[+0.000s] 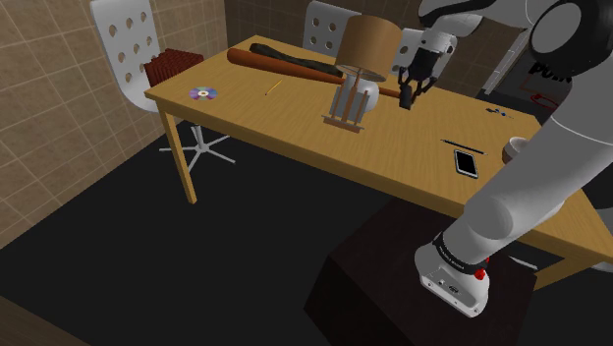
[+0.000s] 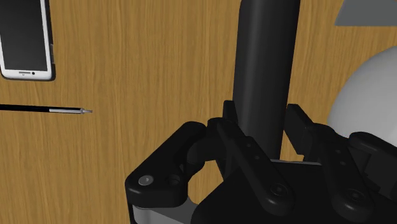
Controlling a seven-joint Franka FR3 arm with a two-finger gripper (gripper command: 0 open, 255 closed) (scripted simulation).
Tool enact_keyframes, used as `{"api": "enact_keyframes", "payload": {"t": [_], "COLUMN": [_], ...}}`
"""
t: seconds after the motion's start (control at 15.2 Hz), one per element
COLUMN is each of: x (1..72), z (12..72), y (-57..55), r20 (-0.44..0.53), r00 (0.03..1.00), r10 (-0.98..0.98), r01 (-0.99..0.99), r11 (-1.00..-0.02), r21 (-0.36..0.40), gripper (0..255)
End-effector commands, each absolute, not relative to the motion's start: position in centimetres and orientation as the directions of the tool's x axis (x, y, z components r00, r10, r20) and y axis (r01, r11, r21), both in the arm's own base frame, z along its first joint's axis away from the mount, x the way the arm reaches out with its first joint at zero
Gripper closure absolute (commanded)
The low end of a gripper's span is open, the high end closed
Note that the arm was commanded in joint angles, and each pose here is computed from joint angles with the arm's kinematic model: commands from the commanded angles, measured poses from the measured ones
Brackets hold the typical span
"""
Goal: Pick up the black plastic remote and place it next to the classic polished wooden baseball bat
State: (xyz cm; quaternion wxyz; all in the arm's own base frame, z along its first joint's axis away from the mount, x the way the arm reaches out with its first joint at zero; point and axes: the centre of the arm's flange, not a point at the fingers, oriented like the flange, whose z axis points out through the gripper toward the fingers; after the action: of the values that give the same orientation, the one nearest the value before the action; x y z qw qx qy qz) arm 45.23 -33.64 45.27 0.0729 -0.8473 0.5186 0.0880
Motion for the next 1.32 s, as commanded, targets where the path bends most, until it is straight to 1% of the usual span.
{"api": "enact_keyframes", "payload": {"t": [0.0,1.25], "x": [45.6,45.6], "z": [44.5,34.5], "y": [-33.4,-33.4], "r20": [-0.224,-0.224], "r00": [0.446,0.446], "r10": [-0.867,-0.867], "r01": [-0.892,-0.892], "r11": [-0.45,-0.45], "r21": [-0.032,-0.032], "gripper": [255,255]}}
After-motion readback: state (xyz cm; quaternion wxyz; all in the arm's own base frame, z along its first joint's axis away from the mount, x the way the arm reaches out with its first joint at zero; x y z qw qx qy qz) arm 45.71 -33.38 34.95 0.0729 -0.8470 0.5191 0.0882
